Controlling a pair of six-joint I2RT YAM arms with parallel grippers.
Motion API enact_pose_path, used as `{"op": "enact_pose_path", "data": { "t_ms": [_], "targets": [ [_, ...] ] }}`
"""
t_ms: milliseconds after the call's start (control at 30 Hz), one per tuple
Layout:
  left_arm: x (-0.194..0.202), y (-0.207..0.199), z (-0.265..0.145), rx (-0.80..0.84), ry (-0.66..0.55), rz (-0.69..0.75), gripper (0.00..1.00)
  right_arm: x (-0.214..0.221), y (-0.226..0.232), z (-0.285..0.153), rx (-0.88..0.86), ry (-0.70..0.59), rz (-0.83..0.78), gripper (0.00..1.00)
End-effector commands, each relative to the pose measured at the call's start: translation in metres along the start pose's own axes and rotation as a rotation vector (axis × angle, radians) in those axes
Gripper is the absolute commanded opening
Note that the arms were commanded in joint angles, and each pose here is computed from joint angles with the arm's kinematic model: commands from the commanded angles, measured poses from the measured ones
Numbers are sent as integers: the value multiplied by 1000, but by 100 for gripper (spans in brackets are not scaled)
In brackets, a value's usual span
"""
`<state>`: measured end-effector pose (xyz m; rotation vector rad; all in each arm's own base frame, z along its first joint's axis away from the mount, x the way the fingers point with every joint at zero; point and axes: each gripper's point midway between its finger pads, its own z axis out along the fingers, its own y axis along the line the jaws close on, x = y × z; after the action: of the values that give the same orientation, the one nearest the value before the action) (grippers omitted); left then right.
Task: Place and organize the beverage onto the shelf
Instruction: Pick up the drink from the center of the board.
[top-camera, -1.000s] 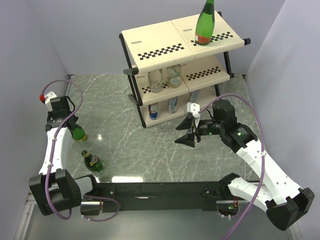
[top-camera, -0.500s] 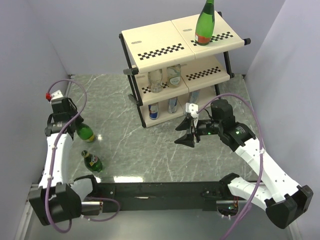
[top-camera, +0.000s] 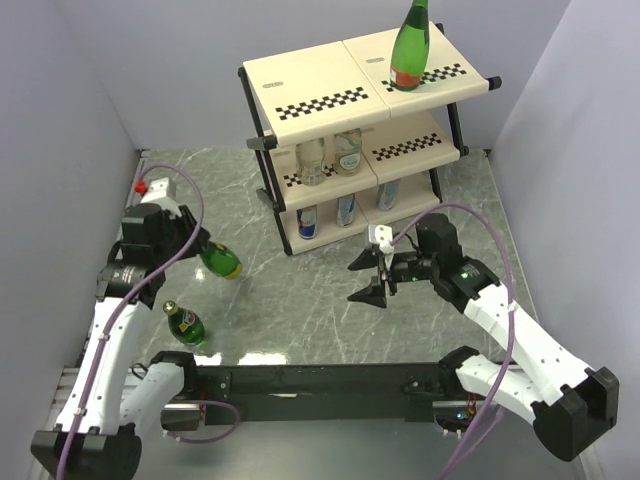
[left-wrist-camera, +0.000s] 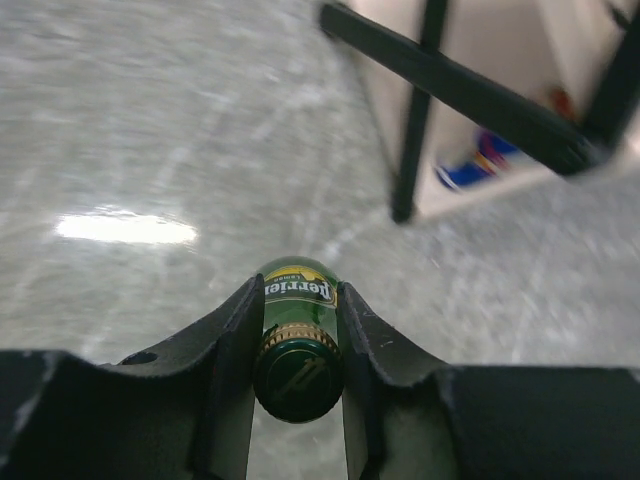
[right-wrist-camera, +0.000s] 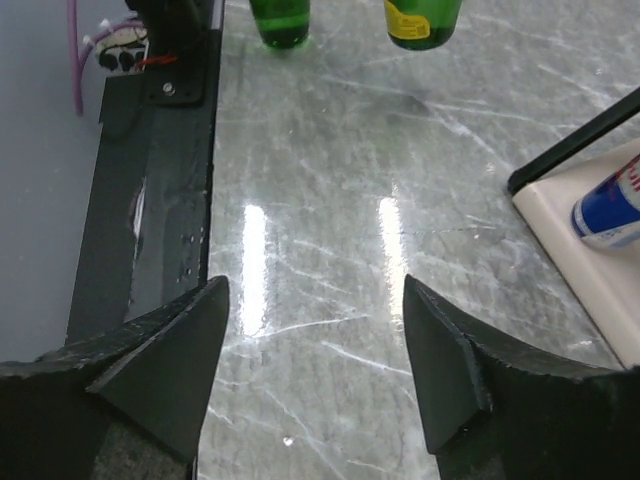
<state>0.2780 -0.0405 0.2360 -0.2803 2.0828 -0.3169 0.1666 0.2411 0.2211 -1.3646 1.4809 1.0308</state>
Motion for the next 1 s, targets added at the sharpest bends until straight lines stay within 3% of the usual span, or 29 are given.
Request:
{"op": "enact_pose_path", "data": {
  "t_ms": [0, 300, 467, 833, 967],
  "targets": [
    [-39, -55, -35, 216, -131, 23, 0, -19, 3, 2, -3, -88, -137, 77],
    [-6, -122, -64, 513, -26, 47, 0, -21, 14, 28, -5, -101, -166, 80],
    [-4, -164, -74, 623, -20, 52, 0, -40, 18, 40, 58, -186, -136, 79],
    [-11, -262, -91, 691, 5, 125, 0, -73, -13, 34, 316, -322, 41, 86],
    [-18, -284, -93, 707, -7, 143, 0, -73, -20, 33, 353, -317, 98, 88]
  ]
}}
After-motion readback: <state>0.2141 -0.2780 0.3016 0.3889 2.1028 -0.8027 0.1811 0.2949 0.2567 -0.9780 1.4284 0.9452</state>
